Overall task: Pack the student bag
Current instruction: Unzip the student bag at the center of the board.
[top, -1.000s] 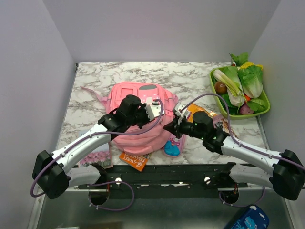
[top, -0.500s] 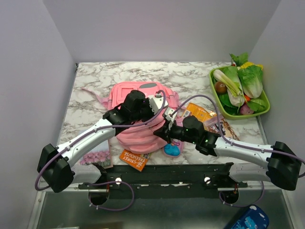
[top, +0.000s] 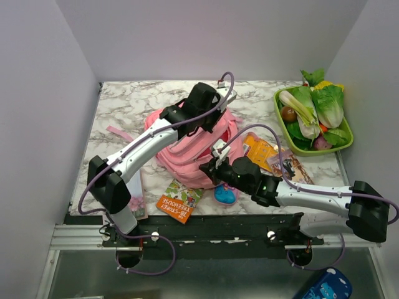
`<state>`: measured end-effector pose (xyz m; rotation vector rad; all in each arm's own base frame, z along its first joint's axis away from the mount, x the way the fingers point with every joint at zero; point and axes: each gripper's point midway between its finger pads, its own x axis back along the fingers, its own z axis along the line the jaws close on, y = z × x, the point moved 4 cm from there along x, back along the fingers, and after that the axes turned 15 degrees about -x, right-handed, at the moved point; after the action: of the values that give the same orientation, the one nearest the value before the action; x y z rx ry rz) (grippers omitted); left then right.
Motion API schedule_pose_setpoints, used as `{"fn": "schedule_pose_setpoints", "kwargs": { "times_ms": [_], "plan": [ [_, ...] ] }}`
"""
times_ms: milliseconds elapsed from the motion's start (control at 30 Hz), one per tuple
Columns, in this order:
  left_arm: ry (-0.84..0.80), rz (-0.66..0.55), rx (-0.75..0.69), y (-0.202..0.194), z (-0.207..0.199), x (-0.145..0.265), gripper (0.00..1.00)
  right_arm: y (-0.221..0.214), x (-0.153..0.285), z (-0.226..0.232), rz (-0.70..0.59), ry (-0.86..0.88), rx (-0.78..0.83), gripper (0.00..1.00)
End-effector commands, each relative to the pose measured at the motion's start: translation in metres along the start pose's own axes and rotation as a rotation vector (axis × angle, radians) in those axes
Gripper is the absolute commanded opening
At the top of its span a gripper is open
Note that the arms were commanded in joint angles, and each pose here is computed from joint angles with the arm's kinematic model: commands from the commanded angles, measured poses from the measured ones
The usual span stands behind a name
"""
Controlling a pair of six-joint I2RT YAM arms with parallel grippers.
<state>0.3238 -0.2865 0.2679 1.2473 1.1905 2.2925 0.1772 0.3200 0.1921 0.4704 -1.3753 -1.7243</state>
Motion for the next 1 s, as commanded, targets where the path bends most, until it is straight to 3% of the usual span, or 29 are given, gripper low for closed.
{"fn": "schedule_pose_setpoints", "kwargs": {
  "times_ms": [0,133,367,667,967],
  "plan": [
    [0.105,0.007,0.149,0.030,0.026,0.001,0.00,0.013,0.004,0.004,-0.047,-0.028,0.004,0.01],
    [0.105,0.050,0.213,0.040,0.032,-0.011,0.00,0.010,-0.003,0.008,-0.017,-0.013,0.017,0.01],
    [0.083,-0.004,0.278,0.064,0.035,-0.017,0.00,0.003,-0.020,0.019,0.026,0.006,0.055,0.01],
    [0.002,-0.043,0.369,0.071,0.033,-0.007,0.00,-0.015,-0.056,0.046,0.084,0.071,0.124,0.01],
    [-0.097,-0.092,0.405,0.079,0.025,0.010,0.00,-0.013,-0.102,0.059,0.063,0.086,0.187,0.01]
  ]
}}
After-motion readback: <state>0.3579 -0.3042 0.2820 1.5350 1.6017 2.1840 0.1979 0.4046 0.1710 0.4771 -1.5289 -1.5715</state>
